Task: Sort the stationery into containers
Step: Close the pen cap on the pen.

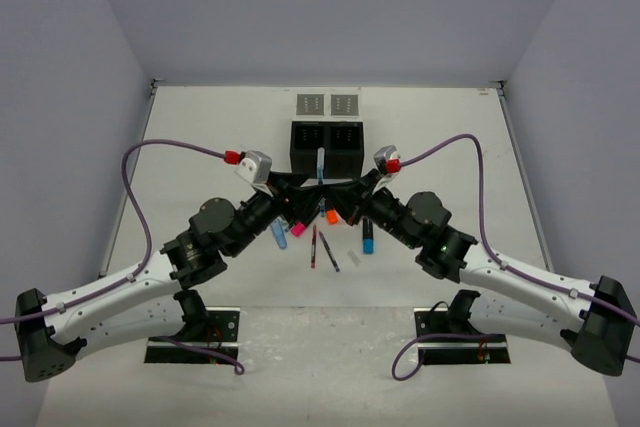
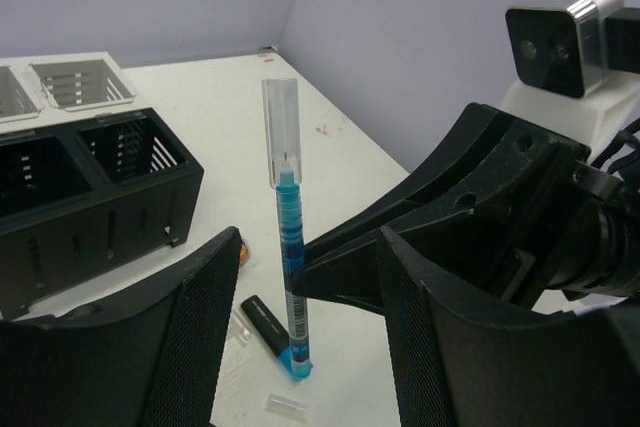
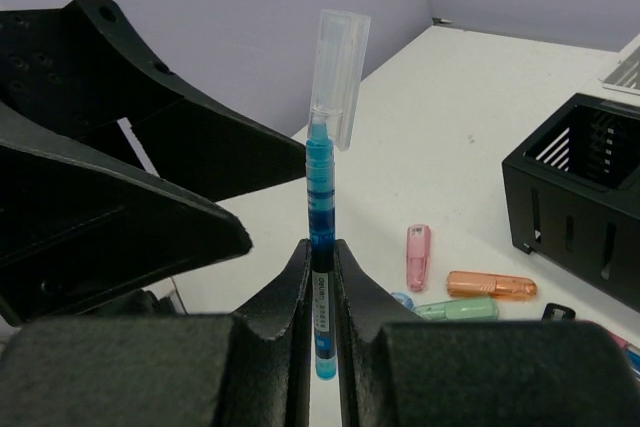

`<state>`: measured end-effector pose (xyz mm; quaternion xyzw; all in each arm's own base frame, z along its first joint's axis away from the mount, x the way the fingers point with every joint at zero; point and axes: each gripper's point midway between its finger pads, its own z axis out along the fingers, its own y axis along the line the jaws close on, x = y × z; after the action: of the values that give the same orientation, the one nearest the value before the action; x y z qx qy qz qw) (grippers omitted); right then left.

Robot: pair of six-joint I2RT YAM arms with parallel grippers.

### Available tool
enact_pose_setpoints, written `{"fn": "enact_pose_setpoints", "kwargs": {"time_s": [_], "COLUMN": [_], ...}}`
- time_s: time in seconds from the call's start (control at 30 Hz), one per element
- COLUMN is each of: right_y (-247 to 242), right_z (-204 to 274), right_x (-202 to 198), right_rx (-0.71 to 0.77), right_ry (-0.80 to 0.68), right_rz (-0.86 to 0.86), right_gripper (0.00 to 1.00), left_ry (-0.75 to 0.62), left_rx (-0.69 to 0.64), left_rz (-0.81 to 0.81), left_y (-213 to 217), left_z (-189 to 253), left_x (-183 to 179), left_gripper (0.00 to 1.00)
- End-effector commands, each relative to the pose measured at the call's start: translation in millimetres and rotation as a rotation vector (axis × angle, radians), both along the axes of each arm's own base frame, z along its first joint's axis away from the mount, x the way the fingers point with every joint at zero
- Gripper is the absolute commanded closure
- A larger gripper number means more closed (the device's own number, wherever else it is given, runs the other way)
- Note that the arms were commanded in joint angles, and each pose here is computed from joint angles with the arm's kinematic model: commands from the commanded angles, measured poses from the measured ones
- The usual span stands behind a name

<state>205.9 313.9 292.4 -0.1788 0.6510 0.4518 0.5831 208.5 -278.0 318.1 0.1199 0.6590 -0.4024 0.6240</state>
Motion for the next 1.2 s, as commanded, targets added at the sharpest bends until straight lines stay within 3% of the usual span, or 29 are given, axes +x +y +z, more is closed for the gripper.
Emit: {"fn": "enact_pose_setpoints", "kwargs": {"time_s": [0.0,0.57,0.73,0.97,1.1,1.17], "right_y": [4,7,5,4,3,4], "right_z": [25,31,32,35,34,31], "right_x": [-9,-15,-14,-14,-15,-16], "right_rx": [0.008,0.019,0.027,0.036,0.035,0.024], "right_ry": [-0.091,-0.112,-0.111,-0.12,-0.124,-0.129], "right_rz": [0.062,0.095,0.083,0.082,0.083,0.089], "right_gripper": [1.0,1.0,1.0,1.0,1.0,0.94], "left_ry": [-0.056,-0.023,-0.015,-0.026,-0.04,-0.059], "left_rx": [0.013,0.026,0.022,0.017,0.015,0.013], "left_rz": [-0.004,0.023,0.014,0.015,0.014,0.004], "left_y": [-4,-5,-6,-4,-3,-2], "left_z": [11,1,-2,0,3,7], "left_x": [2,8,7,6,5,3], "left_gripper": [0.42,0.64,0.83,0.99,1.0,1.0]}}
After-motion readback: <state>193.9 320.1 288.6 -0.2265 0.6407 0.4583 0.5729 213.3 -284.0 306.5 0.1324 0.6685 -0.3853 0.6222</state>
